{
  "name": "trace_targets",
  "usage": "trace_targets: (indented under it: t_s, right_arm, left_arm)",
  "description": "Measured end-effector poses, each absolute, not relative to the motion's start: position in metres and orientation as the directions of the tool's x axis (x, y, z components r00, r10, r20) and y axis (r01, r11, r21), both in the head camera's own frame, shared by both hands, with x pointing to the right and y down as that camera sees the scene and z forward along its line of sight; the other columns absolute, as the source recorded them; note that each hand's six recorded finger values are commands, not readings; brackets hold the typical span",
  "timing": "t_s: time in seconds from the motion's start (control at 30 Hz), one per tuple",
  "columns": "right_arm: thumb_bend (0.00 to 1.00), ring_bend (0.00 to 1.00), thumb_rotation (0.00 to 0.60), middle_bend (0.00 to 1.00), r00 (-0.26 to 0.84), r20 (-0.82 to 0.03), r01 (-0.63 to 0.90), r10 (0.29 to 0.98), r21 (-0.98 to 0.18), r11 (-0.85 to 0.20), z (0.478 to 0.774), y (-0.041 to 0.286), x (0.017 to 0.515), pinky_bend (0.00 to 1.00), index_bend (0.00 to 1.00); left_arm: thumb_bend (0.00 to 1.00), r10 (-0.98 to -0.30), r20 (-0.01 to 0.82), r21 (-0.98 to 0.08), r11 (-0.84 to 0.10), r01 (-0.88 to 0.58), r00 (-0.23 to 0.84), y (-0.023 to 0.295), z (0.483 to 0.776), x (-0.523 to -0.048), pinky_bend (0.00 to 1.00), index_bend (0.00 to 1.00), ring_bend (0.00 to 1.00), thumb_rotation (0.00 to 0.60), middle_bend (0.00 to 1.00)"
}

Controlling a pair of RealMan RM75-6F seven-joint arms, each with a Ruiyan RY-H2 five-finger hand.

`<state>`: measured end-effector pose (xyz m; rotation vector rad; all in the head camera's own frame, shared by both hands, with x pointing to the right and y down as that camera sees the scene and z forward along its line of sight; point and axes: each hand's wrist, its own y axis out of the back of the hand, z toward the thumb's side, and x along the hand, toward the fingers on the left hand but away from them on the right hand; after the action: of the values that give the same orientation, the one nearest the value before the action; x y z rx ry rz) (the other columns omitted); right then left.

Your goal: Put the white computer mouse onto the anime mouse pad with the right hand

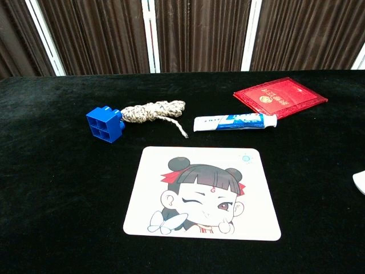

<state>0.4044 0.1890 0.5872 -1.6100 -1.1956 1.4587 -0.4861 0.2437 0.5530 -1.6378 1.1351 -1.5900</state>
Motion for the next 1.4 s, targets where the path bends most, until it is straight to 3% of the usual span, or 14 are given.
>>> trace_targets:
  t_s: [0.43,0.83,1.1,1.4]
  right_arm:
    - [0.05,0.0,0.6,0.0,-0.032,-0.418,0.184,0.908,-0.895,-0.406,0.587,0.194,0.405,0.0,0.08]
    - [0.05,0.0,0.6,0.0,-0.048,-0.523,0.172,0.851,-0.843,-0.509,0.594,0.204,0.402,0.0,0.08]
    - [0.04,0.0,0.6,0.0,-0.084,-0.637,0.146,0.766,-0.769,-0.623,0.608,0.214,0.4,0.0,0.08]
    - [0.04,0.0,0.6,0.0,-0.105,-0.664,0.075,0.74,-0.747,-0.66,0.622,0.212,0.396,0.0,0.08]
  left_arm:
    - [0.25,-0.872,0.484,-0.866,-0.466,-0.179,-0.07,0.244,0.552,-0.486,0.0,0.11,0.0,0.6,0.0]
    - [0.25,-0.87,0.487,-0.865,-0.47,-0.175,-0.073,0.244,0.553,-0.486,0.0,0.11,0.0,0.6,0.0]
    - [0.25,-0.871,0.485,-0.867,-0.468,-0.172,-0.075,0.244,0.553,-0.486,0.0,0.11,0.0,0.6,0.0]
    - [0.25,-0.872,0.483,-0.869,-0.466,-0.166,-0.079,0.244,0.553,-0.485,0.0,0.11,0.0,0.6,0.0]
